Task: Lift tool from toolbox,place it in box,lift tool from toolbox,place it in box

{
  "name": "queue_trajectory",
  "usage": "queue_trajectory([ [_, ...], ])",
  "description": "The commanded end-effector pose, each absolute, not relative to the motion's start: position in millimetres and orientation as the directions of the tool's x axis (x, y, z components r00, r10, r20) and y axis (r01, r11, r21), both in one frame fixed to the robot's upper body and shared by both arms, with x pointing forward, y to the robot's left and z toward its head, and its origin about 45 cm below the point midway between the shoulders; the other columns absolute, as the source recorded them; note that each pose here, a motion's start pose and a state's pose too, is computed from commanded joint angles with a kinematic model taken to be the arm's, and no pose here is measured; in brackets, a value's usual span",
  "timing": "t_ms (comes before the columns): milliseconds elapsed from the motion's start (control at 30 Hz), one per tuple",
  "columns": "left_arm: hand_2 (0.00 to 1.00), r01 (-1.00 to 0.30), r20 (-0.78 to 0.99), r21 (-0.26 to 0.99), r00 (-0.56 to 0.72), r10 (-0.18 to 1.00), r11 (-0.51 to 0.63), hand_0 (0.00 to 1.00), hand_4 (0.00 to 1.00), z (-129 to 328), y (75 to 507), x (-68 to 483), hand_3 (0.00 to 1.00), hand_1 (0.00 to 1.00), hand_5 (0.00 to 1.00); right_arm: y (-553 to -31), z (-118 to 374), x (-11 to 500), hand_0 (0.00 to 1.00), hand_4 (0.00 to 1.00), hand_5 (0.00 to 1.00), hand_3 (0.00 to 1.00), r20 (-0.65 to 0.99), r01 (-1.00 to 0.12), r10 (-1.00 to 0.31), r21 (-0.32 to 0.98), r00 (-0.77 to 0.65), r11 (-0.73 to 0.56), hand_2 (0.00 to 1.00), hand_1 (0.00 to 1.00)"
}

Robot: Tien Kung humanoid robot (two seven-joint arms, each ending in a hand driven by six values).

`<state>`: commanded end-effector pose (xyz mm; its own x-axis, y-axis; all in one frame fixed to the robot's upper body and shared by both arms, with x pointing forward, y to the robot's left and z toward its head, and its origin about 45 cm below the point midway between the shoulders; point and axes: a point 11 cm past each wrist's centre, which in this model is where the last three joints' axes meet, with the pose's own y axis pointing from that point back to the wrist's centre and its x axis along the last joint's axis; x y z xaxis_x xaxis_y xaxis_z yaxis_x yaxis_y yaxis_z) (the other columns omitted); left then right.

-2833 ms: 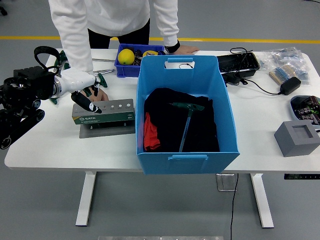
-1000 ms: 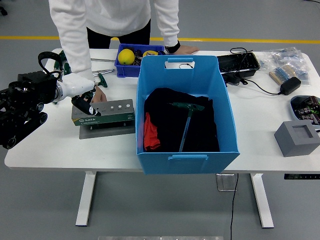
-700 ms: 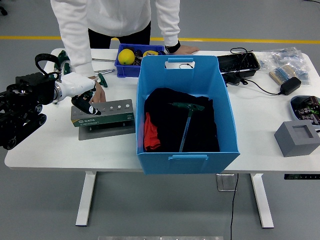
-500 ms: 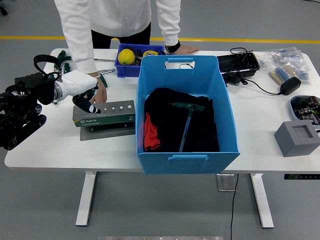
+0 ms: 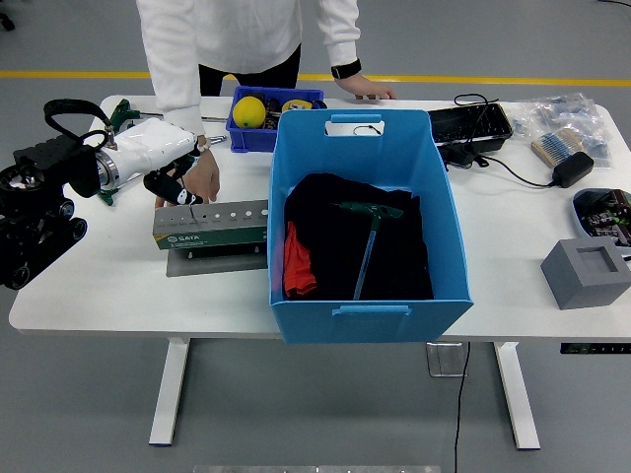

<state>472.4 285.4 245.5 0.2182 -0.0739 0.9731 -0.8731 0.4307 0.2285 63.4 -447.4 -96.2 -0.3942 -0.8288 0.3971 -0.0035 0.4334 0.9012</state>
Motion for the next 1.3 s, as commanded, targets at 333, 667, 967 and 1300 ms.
queue_trajectory([
  [333,0.002,-0.876,0.995,0.052,0.087,0.051,0.48,0.059,0.86,285.7,278.5,474.2,0.042,0.002,0.39,-447.6,-96.1,63.9,0.629,0.761,0.662,0.548,0.396,-0.004,-0.828,0.901,-0.397,0.434,0.671,0.603],
  [667,0.002,-0.863,0.995,-0.017,0.036,0.094,0.505,0.036,0.852,311.5,265.0,470.7,0.036,0.002,0.418,-448.4,-95.8,64.1,0.629,0.761,0.663,0.547,0.396,-0.006,-0.827,0.901,-0.4,0.434,0.673,0.603],
  [967,0.002,-0.812,0.981,-0.111,0.002,0.192,0.573,0.036,0.849,338.1,222.1,459.1,0.034,0.002,0.423,-448.0,-95.7,65.4,0.629,0.761,0.663,0.547,0.396,-0.008,-0.827,0.9,-0.4,0.435,0.673,0.603],
  [1300,0.002,-0.714,0.966,-0.082,0.114,0.231,0.695,0.05,0.841,317.9,144.4,435.8,0.037,0.002,0.431,-449.8,-93.6,73.1,0.629,0.761,0.663,0.548,0.396,-0.019,-0.833,0.899,-0.387,0.437,0.673,0.603],
])
